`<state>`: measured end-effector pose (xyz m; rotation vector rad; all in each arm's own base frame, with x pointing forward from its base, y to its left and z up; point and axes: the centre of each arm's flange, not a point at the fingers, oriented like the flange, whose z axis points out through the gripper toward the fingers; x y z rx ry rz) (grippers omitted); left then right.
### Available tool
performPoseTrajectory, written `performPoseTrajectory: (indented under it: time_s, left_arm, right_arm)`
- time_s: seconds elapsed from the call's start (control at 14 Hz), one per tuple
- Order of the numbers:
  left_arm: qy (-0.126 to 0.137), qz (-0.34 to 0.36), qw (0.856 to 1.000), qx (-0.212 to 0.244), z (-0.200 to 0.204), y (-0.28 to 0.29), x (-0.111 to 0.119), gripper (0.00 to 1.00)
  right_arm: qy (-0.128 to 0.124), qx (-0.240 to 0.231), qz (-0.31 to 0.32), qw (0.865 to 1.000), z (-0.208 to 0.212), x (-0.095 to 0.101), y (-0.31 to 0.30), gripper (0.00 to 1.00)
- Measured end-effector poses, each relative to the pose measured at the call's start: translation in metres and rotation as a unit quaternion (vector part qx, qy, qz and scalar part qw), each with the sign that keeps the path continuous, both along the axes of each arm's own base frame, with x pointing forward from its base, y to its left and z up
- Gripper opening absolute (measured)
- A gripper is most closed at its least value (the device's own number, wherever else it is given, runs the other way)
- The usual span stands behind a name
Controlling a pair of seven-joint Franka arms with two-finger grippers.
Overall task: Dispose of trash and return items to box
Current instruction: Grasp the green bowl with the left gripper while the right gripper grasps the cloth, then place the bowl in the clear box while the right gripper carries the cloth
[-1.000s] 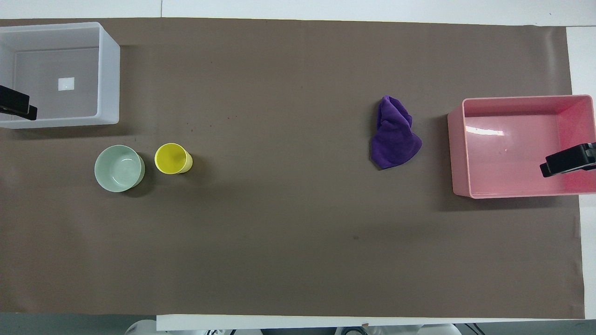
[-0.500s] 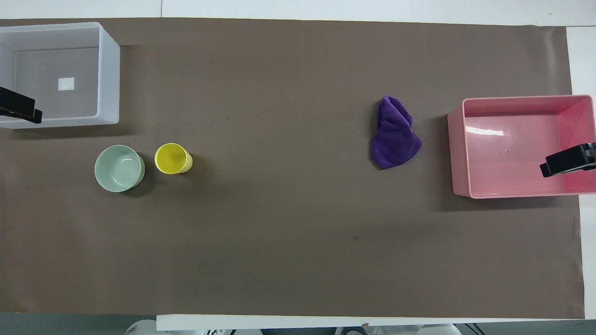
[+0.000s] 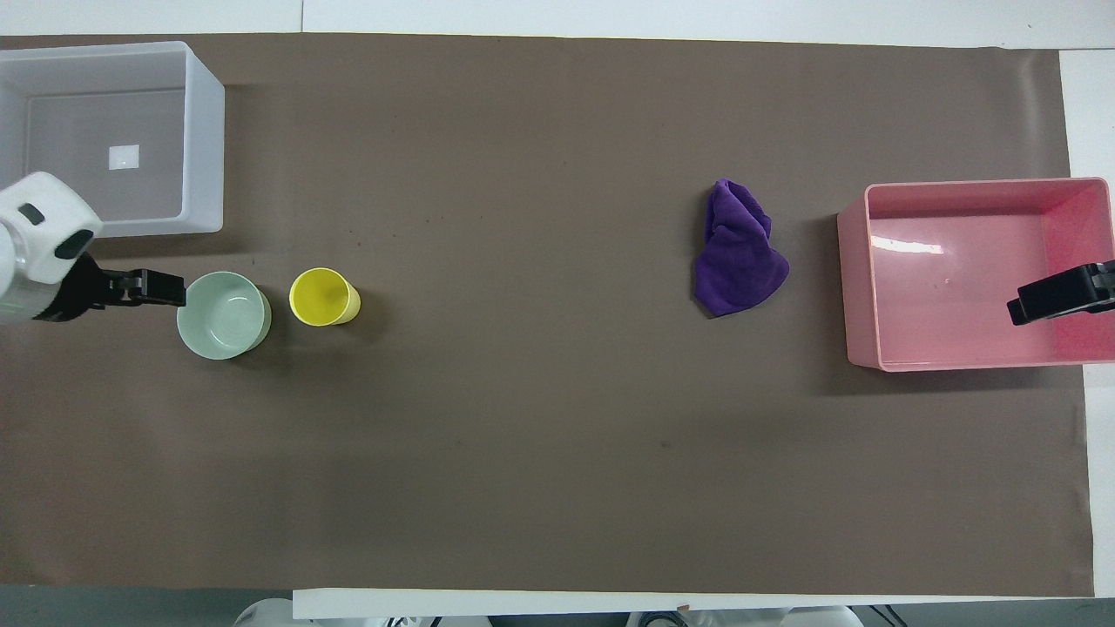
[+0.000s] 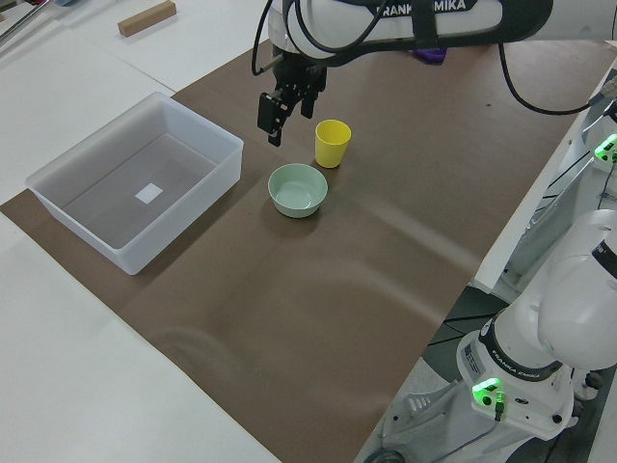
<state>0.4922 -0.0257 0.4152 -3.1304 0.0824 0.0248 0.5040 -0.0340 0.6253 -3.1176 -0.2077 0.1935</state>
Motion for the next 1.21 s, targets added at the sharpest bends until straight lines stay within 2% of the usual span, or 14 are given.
performPoseTrajectory:
  time_s: [0.21, 0.43, 0.5, 0.64, 0.79, 1.0, 1.07, 1.21]
  left_arm:
    - [0.002, 0.018, 1.0, -0.001, -0.054, 0.016, -0.011, 1.0]
    - [0.004, 0.029, 1.0, -0.001, -0.073, 0.025, -0.01, 1.0]
    - [0.006, 0.037, 0.999, -0.001, -0.078, 0.026, -0.01, 0.95]
    - [0.004, 0.048, 0.999, -0.002, -0.089, 0.026, -0.01, 0.69]
    - [0.002, 0.053, 0.999, -0.002, -0.098, 0.026, -0.009, 0.47]
    - [-0.004, 0.056, 0.998, -0.003, -0.098, 0.026, -0.006, 0.1]
    - [-0.006, 0.056, 0.998, -0.004, -0.092, 0.025, -0.003, 0.07]
    - [0.017, 0.056, 0.998, -0.002, -0.07, 0.025, 0.0, 0.04]
  right_arm:
    - [-0.025, 0.026, -0.008, 0.999, -0.028, 0.029, 0.031, 1.0]
    - [-0.035, 0.023, -0.009, 0.999, -0.081, 0.066, 0.098, 1.0]
    - [-0.039, 0.023, -0.008, 0.999, -0.098, 0.076, 0.117, 1.0]
    - [-0.046, 0.022, 0.001, 0.999, -0.138, 0.094, 0.142, 1.0]
    - [-0.061, 0.023, -0.004, 0.998, -0.18, 0.104, 0.156, 1.0]
    - [-0.065, 0.021, -0.012, 0.998, -0.23, 0.101, 0.155, 0.99]
    - [-0.064, 0.02, -0.012, 0.998, -0.24, 0.1, 0.155, 0.98]
    - [-0.067, 0.02, -0.009, 0.998, -0.26, 0.1, 0.159, 0.95]
